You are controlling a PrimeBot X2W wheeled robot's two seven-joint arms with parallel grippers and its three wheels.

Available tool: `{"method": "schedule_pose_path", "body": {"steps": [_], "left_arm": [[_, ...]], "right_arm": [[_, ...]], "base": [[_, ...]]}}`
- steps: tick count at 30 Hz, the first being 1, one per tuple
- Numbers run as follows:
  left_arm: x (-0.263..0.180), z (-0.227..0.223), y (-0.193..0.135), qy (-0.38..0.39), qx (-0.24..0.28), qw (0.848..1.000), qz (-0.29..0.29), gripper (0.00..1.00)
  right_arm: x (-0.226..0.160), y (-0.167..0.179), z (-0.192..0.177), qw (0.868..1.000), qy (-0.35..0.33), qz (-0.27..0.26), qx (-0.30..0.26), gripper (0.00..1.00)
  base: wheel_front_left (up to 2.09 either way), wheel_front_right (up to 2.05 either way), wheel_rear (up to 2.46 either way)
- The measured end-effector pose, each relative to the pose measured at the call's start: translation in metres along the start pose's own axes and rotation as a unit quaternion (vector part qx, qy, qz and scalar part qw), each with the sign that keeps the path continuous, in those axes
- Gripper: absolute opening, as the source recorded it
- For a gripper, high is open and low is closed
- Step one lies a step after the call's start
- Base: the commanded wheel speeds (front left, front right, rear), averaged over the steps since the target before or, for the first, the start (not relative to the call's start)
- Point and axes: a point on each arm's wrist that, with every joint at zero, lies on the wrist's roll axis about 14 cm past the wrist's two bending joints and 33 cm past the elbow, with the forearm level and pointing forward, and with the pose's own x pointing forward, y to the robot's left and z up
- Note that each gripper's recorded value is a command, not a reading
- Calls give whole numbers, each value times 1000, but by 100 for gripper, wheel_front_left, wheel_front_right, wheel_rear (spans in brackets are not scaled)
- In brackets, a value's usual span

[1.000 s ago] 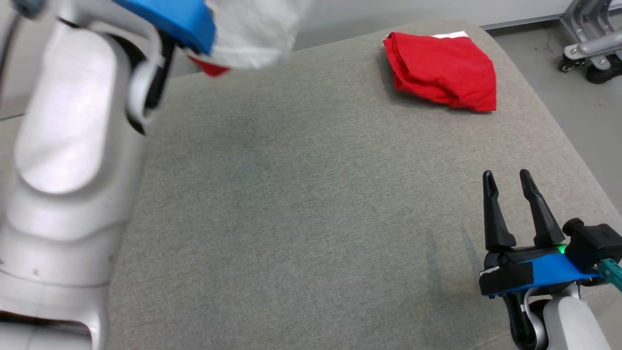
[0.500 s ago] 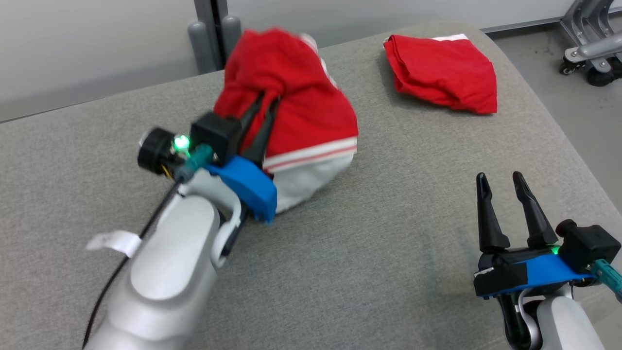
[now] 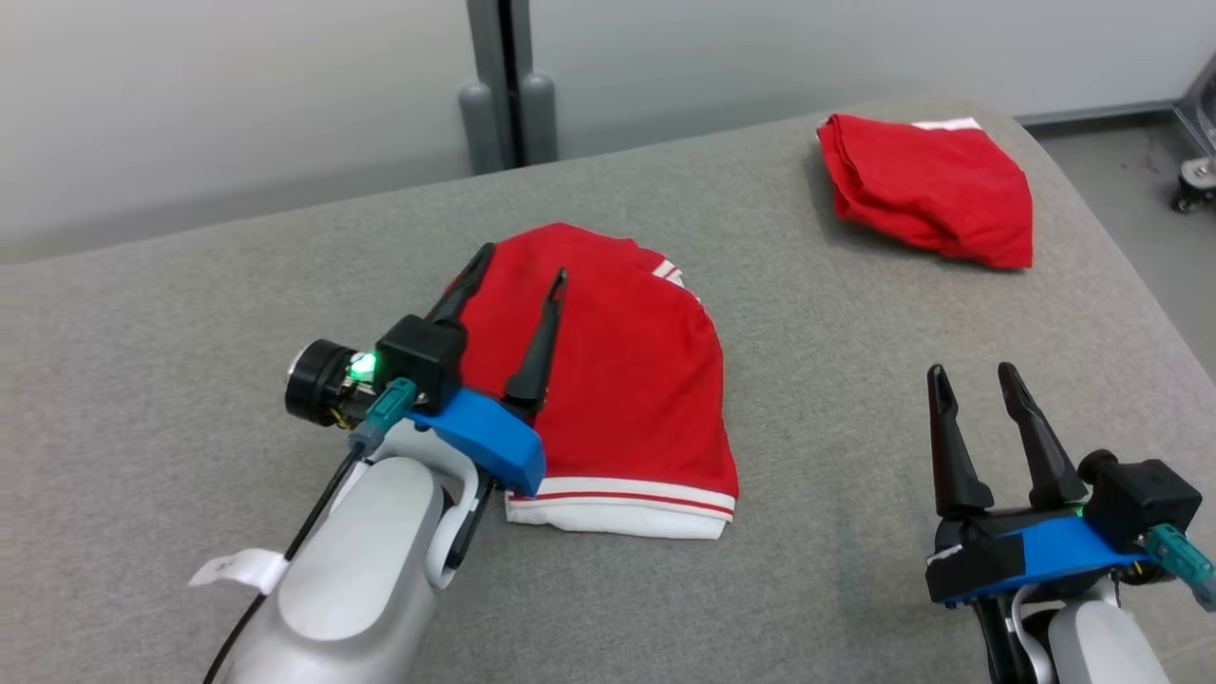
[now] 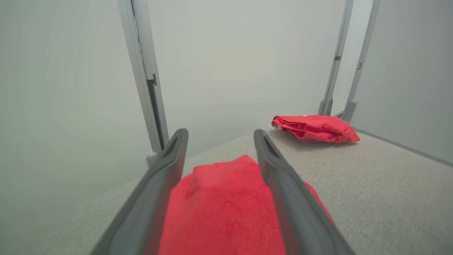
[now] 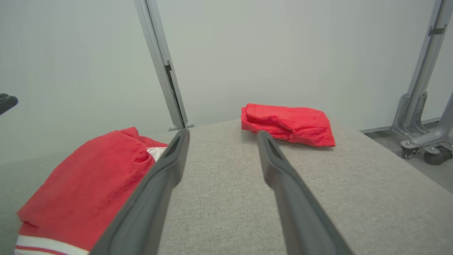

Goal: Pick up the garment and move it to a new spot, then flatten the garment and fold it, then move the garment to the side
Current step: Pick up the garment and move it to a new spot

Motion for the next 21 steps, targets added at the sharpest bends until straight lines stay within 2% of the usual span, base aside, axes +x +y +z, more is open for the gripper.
{"method": "schedule_pose_path", "body": {"steps": [8, 14, 21], "left_arm": [[-46, 30, 63, -45, 18, 993, 111, 100], [-99, 51, 112, -78, 40, 974, 208, 100], [-163, 46, 142, -76, 45, 951, 295, 100]], "right_arm": [[-1, 18, 1, 1000, 0, 27, 5, 100], [3, 27, 4, 999, -1, 40, 5, 100], [3, 35, 3, 999, 1, 50, 6, 100]], "base": [[0, 0, 0], [0, 0, 0], [0, 0, 0]]}}
